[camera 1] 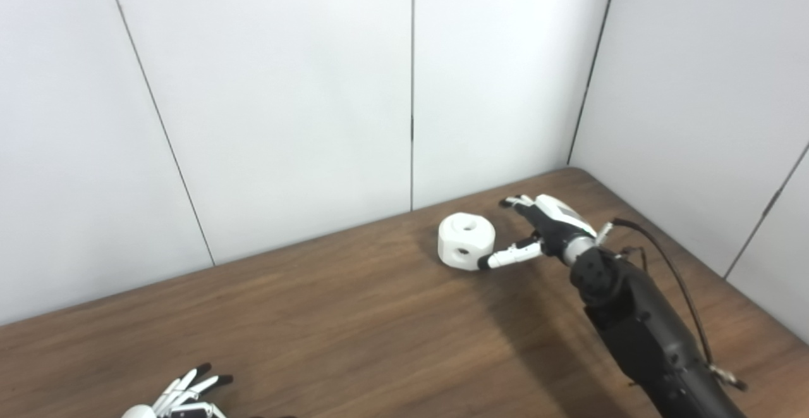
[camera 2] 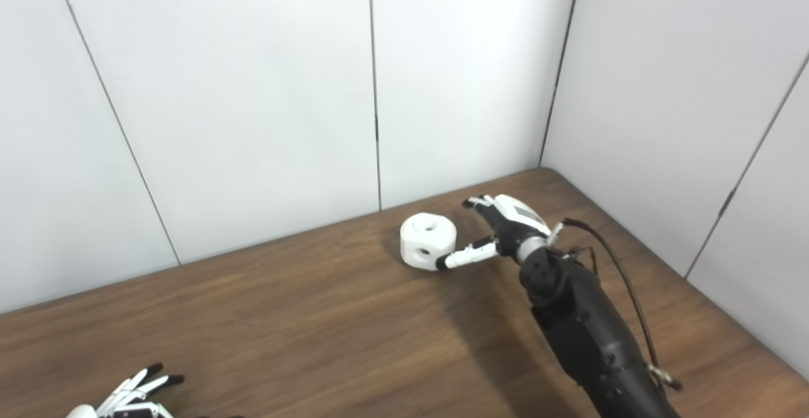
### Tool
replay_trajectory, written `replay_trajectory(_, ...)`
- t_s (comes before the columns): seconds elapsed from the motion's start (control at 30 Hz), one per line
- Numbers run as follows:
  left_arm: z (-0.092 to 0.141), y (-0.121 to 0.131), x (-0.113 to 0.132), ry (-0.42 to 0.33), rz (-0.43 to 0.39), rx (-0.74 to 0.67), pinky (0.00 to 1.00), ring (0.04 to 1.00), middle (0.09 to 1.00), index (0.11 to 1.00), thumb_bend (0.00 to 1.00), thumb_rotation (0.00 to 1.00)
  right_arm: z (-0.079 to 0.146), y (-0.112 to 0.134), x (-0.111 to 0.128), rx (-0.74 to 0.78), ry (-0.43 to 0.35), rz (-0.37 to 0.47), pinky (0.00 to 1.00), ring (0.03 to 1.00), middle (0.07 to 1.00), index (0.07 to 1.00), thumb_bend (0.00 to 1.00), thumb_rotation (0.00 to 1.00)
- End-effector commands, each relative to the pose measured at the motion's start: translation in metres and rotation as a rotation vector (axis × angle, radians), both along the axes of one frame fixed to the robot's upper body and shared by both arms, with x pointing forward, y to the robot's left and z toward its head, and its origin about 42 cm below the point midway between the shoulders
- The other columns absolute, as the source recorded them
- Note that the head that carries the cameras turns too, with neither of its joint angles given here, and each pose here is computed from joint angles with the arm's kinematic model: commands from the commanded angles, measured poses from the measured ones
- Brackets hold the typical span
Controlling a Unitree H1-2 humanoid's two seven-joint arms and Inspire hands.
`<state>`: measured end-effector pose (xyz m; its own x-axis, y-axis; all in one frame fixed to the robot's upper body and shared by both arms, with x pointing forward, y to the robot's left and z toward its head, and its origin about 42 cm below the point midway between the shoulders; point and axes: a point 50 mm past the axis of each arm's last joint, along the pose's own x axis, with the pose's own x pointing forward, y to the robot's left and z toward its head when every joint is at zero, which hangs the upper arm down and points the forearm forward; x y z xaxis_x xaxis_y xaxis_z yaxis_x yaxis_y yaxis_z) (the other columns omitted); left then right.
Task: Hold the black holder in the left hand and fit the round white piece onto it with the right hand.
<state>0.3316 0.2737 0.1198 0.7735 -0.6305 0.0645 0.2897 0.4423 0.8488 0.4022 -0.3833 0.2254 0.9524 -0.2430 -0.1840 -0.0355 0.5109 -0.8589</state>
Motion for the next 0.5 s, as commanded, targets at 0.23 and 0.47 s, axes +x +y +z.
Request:
replay_trajectory(0.23,0.004,0.021,0.002,0.02,0.029,0.072,1.0,0.998,0.901,0.479,0.51,0.05,0.014,0.019,0.027,-0.044,-0.025,0.059,0.85,1.0,1.0,0.91,1.0,0.47)
replay_trajectory(0.47,0.005,0.022,-0.001,0.019,0.029,0.079,1.0,1.0,0.904,0.479,0.51,0.04,0.005,0.033,0.038,-0.077,-0.006,0.093,0.91,1.0,1.0,0.907,1.0,0.48)
